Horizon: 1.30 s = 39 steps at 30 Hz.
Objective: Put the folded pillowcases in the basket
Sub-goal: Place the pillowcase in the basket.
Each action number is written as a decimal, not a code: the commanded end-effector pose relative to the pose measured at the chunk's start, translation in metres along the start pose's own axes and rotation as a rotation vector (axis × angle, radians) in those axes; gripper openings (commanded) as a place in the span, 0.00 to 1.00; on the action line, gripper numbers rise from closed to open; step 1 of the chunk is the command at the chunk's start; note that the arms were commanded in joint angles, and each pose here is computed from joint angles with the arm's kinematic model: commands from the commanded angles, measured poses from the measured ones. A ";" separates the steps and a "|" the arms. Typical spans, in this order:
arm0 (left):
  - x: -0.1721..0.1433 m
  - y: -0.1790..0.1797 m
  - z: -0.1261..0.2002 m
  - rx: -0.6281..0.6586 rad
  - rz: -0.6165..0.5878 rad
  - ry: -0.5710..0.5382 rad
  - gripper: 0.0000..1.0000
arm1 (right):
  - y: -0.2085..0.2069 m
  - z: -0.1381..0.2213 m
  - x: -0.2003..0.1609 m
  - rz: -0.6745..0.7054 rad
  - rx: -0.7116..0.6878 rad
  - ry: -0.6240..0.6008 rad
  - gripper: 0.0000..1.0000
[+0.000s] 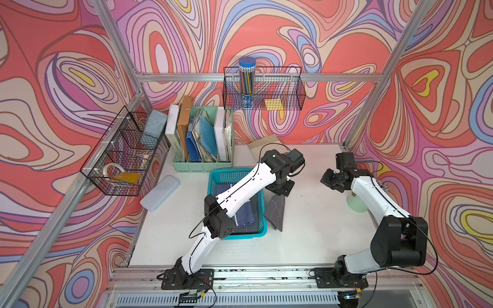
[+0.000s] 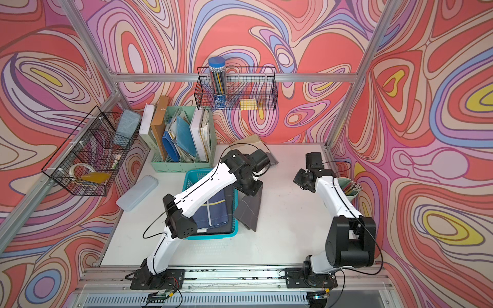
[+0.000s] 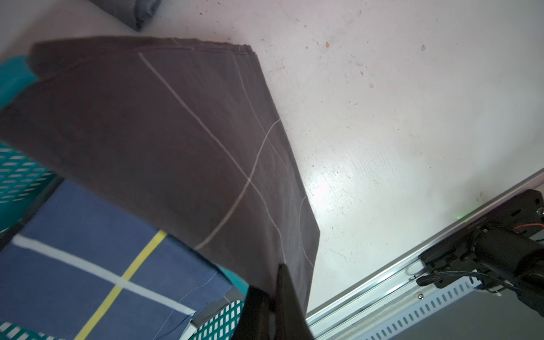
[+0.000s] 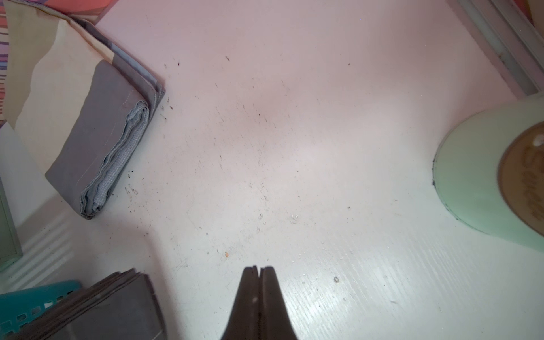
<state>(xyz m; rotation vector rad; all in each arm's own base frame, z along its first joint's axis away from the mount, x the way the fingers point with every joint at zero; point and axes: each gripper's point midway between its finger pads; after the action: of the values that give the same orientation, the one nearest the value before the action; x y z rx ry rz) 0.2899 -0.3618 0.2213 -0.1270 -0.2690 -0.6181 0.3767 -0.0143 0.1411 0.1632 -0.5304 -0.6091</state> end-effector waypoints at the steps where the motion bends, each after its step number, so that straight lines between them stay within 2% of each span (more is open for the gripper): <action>1: -0.014 0.025 0.049 0.050 0.028 -0.050 0.00 | 0.008 0.012 0.008 0.003 0.043 -0.027 0.00; 5: -0.026 0.061 0.068 0.102 0.108 -0.052 0.00 | 0.011 0.017 0.010 0.005 0.054 -0.030 0.00; 7: -0.038 0.075 0.065 0.095 0.147 -0.020 0.00 | 0.013 0.017 0.009 0.003 0.064 -0.028 0.00; 9: -0.055 0.087 0.052 0.084 0.180 0.037 0.00 | 0.015 0.019 0.009 -0.001 0.079 -0.026 0.00; 14: -0.108 0.133 -0.001 0.156 0.296 0.179 0.00 | 0.023 0.027 0.011 -0.005 0.117 -0.031 0.00; 17: -0.131 0.147 -0.035 0.122 0.368 0.232 0.00 | 0.027 0.032 0.013 -0.002 0.133 -0.034 0.00; 20: -0.142 0.164 -0.048 0.201 0.366 0.249 0.00 | 0.027 0.036 0.014 0.006 0.131 -0.044 0.00; 23: -0.137 0.171 -0.055 0.208 0.357 0.242 0.00 | 0.027 0.034 0.012 0.010 0.138 -0.038 0.00; 27: -0.129 0.192 -0.049 0.327 0.304 0.230 0.00 | 0.026 0.031 0.008 0.010 0.138 -0.026 0.00; 33: -0.151 0.206 -0.048 0.424 0.305 0.283 0.00 | 0.026 0.030 0.006 0.007 0.144 -0.023 0.00; 39: -0.184 0.197 -0.079 0.348 0.420 0.350 0.00 | 0.031 0.038 0.010 0.011 0.158 -0.030 0.00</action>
<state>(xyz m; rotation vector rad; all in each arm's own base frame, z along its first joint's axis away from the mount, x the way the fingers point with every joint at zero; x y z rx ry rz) 0.2882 -0.1223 0.0961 0.2618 -0.0272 -0.2225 0.3798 0.0045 0.1727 0.2887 -0.5780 -0.5705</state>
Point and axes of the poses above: each gripper's point midway between its finger pads, its own z axis back along the fingers, its own y axis along the line the jaws close on, x = y × z, and after that the axes turned 4 degrees about -z, right-handed
